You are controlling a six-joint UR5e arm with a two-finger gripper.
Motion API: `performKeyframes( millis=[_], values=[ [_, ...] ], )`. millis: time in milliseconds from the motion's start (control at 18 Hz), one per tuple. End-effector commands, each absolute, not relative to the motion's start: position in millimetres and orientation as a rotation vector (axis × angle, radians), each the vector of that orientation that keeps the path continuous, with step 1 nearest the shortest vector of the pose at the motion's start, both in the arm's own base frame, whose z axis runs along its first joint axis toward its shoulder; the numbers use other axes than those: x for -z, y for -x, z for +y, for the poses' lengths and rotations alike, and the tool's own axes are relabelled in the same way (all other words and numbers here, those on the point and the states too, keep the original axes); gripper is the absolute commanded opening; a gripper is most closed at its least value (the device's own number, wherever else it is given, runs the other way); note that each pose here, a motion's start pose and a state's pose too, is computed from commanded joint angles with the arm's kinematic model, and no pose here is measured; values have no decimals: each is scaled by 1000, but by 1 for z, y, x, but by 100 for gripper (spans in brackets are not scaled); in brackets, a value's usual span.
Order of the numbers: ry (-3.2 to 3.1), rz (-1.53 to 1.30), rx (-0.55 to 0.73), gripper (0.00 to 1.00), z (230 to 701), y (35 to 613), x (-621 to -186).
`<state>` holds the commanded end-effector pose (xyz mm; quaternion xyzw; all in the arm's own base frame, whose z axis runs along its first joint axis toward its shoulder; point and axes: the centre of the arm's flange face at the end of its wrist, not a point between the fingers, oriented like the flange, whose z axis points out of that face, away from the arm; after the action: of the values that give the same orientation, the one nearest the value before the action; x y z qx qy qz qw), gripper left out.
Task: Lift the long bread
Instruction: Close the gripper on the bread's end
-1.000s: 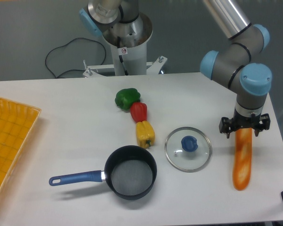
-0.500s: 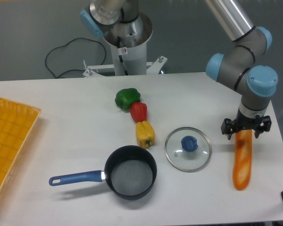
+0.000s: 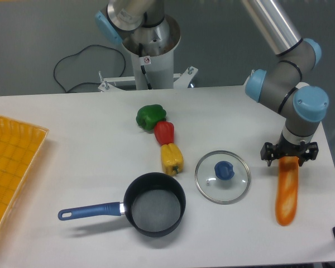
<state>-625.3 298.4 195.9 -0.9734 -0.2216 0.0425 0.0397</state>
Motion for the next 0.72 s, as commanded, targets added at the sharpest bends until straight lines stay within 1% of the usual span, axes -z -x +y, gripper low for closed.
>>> performKeyframes(
  millis=[111, 222, 444, 611, 722],
  values=[
    [2991, -650, -130, 81, 296, 625, -196],
    [2994, -636, -128, 69, 294, 625, -195],
    [2995, -634, -128, 52, 294, 625, -195],
    [2994, -636, -128, 37, 293, 626, -195],
    [2994, -636, -128, 32, 293, 626, -195]
  ],
)
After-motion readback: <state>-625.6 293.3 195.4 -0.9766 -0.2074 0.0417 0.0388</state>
